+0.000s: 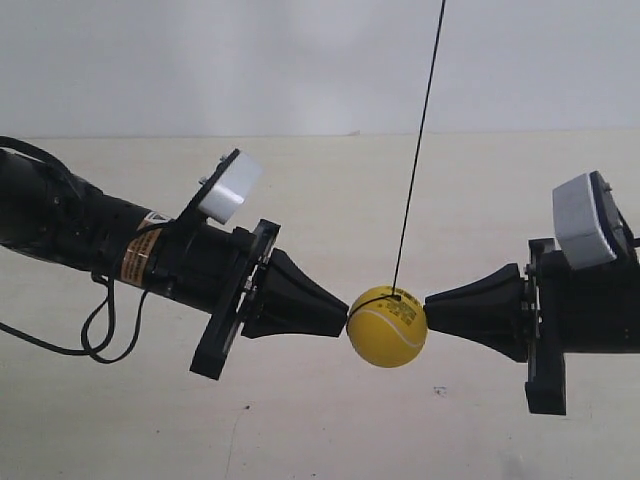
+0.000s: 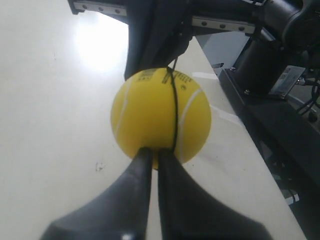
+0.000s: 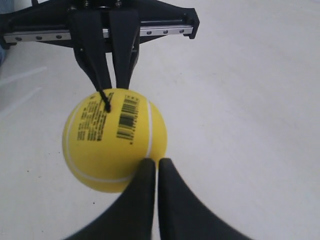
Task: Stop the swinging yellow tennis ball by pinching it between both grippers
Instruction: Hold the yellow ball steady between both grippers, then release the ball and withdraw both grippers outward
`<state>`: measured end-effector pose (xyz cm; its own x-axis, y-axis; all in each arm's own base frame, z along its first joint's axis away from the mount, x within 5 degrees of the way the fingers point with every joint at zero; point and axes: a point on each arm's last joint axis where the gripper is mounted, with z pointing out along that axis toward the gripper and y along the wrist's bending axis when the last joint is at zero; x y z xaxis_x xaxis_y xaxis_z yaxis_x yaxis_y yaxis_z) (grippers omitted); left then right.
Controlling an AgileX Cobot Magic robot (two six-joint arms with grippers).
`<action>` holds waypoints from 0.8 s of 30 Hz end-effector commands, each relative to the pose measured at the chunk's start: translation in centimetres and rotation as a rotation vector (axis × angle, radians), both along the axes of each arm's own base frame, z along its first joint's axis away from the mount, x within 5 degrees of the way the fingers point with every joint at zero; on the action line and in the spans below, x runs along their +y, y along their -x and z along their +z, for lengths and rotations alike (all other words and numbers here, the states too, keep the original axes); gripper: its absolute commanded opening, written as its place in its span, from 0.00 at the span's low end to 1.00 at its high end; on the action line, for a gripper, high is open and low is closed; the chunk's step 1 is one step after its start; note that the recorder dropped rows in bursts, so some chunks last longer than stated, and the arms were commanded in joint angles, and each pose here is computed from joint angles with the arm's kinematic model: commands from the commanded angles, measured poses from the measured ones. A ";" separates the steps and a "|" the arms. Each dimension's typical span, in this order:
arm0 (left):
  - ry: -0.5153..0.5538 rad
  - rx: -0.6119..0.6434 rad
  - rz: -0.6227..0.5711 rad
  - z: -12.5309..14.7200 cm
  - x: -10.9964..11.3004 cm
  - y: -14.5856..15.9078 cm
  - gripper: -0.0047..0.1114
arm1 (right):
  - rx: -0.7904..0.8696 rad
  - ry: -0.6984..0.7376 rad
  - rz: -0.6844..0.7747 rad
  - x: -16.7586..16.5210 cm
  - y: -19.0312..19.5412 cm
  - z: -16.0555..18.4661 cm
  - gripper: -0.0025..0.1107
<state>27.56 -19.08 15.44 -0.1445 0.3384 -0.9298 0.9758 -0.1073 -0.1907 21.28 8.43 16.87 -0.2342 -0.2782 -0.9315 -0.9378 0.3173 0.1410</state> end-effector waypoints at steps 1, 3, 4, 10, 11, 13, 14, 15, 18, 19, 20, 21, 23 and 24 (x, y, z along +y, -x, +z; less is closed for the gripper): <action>-0.003 0.019 0.010 0.0 0.5 -0.3 0.08 | -0.019 0.003 0.000 0.0 -0.2 0.2 0.02; -0.008 0.029 0.023 0.0 0.9 -0.5 0.08 | -0.021 0.003 0.000 0.0 -0.2 0.2 0.02; -0.013 0.030 0.027 -0.1 1.2 -0.6 0.08 | -0.025 0.006 0.005 0.0 -0.1 0.3 0.02; -0.023 0.039 0.054 -0.1 2.2 -1.1 0.08 | -0.048 0.034 -0.013 -0.2 -0.1 0.6 0.02; -0.024 0.039 0.052 -0.1 2.2 -1.1 0.08 | -0.048 0.036 -0.017 -0.2 -0.2 0.5 0.02; -0.024 0.039 0.052 -0.1 2.2 -1.1 0.08 | -0.045 0.038 -0.037 -0.6 -0.3 0.5 0.02; -0.024 0.039 0.052 -0.1 2.2 -1.1 0.08 | -0.045 0.032 -0.047 -0.9 -0.4 0.6 0.02; -0.024 0.039 0.053 0.0 2.2 -1.1 0.08 | -0.045 0.025 -0.060 -1.2 -0.5 0.6 0.02; -0.023 0.037 0.055 0.3 2.2 -1.0 0.08 | -0.054 -0.002 -0.094 -2.2 -0.8 1.0 0.02; -0.021 0.032 0.056 0.6 2.2 -1.0 0.08 | -0.060 -0.010 -0.106 -2.6 -1.0 1.1 0.02; -0.019 0.022 0.055 0.9 2.2 -1.0 0.08 | -0.062 -0.014 -0.121 -2.9 -1.2 1.3 0.02; -0.017 0.011 0.054 1.2 2.3 -0.9 0.08 | -0.064 -0.019 -0.131 -3.2 -1.4 1.4 0.02; -0.009 -0.007 0.062 2.4 2.4 -0.8 0.08 | -0.061 -0.026 -0.156 -3.7 -1.8 1.7 0.02; -0.004 -0.019 0.066 2.9 2.5 -0.7 0.08 | -0.061 -0.029 -0.166 -3.8 -2.0 1.9 0.02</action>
<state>28.43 -16.86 16.63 -0.1716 0.3506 -0.9207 0.9785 -0.0476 -0.2005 22.82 5.12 17.98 -0.2265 -0.2396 -0.9441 -0.8882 0.4487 0.0992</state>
